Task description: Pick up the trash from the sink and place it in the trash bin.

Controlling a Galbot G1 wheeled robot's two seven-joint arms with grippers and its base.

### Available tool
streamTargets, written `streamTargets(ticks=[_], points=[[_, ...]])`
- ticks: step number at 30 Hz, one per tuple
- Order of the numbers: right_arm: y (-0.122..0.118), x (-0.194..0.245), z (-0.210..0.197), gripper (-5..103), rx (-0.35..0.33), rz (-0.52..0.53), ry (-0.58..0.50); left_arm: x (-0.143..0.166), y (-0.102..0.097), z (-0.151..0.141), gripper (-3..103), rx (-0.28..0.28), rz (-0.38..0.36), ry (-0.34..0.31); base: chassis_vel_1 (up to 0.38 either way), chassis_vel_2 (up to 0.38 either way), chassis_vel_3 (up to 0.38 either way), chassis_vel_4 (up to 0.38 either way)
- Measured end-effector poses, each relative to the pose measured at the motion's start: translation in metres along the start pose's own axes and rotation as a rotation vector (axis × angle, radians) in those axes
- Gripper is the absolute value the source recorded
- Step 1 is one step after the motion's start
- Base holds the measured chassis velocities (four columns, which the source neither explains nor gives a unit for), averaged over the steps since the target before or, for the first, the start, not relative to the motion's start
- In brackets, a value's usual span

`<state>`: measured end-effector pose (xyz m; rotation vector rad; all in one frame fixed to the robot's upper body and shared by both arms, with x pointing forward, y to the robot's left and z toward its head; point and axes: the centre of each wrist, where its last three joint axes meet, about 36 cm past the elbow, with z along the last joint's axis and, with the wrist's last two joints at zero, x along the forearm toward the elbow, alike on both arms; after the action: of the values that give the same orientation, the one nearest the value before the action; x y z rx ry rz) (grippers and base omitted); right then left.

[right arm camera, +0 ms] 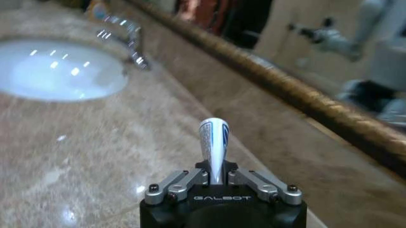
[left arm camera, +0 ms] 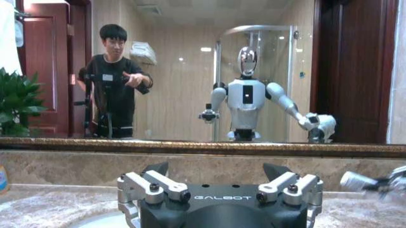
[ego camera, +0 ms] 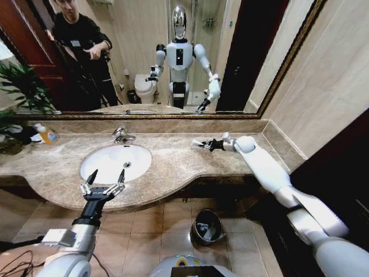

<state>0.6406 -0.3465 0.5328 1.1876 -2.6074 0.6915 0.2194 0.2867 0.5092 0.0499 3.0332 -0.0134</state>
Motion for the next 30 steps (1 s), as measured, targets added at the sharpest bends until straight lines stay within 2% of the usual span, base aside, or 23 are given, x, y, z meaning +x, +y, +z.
streamTargets(ticks=[1,4,5,8,11,14,16,17,20,21,23,26,28,30], points=[[0.000,0.000,0.000,12,0.000,0.000,0.000,0.000,0.000,0.000,100,0.000,0.000,0.000,0.000,0.000,0.000,0.000],[0.016,0.045,0.002,12,-0.049,0.063,-0.027,0.000,0.000,0.000,100,0.000,0.000,0.000,0.000,0.000,0.000,0.000],[0.016,0.045,0.002,12,-0.049,0.063,-0.027,0.000,0.000,0.000,100,0.000,0.000,0.000,0.000,0.000,0.000,0.000],[0.047,0.093,-0.002,12,-0.101,0.092,-0.053,0.000,0.000,0.000,100,0.000,0.000,0.000,0.000,0.000,0.000,0.000],[0.058,0.105,-0.003,12,-0.106,0.086,-0.061,0.000,0.000,0.000,100,0.000,0.000,0.000,0.000,0.000,0.000,0.000],[0.080,0.112,-0.006,12,-0.118,0.062,-0.084,0.000,0.000,0.000,100,0.000,0.000,0.000,0.000,0.000,0.000,0.000],[0.083,0.115,-0.006,12,-0.123,0.059,-0.084,0.000,0.000,0.000,100,0.000,0.000,0.000,0.000,0.000,0.000,0.000],[0.100,0.131,-0.002,12,-0.148,0.055,-0.074,0.000,0.000,0.000,100,0.000,0.000,0.000,0.000,0.000,0.000,0.000],[0.114,0.151,0.002,12,-0.162,0.050,-0.063,0.000,0.000,0.000,100,0.000,0.000,0.000,0.000,0.000,0.000,0.000],[0.127,0.165,0.009,12,-0.175,0.032,-0.052,0.000,0.000,0.000,100,0.000,0.000,0.000,0.000,0.000,0.000,0.000],[0.131,0.168,0.011,12,-0.179,0.027,-0.049,0.000,0.000,0.000,100,0.000,0.000,0.000,0.000,0.000,0.000,0.000],[0.169,0.187,0.042,12,-0.224,-0.018,-0.022,0.000,0.000,0.000,100,0.000,0.000,0.000,0.000,0.000,0.000,0.000],[0.178,0.189,0.051,12,-0.232,-0.019,-0.019,0.000,0.000,0.000,100,0.000,0.000,0.000,0.000,0.000,0.000,0.000],[0.198,0.190,0.072,12,-0.254,-0.022,-0.013,0.000,0.000,0.000,100,0.000,0.000,0.000,0.000,0.000,0.000,0.000]])
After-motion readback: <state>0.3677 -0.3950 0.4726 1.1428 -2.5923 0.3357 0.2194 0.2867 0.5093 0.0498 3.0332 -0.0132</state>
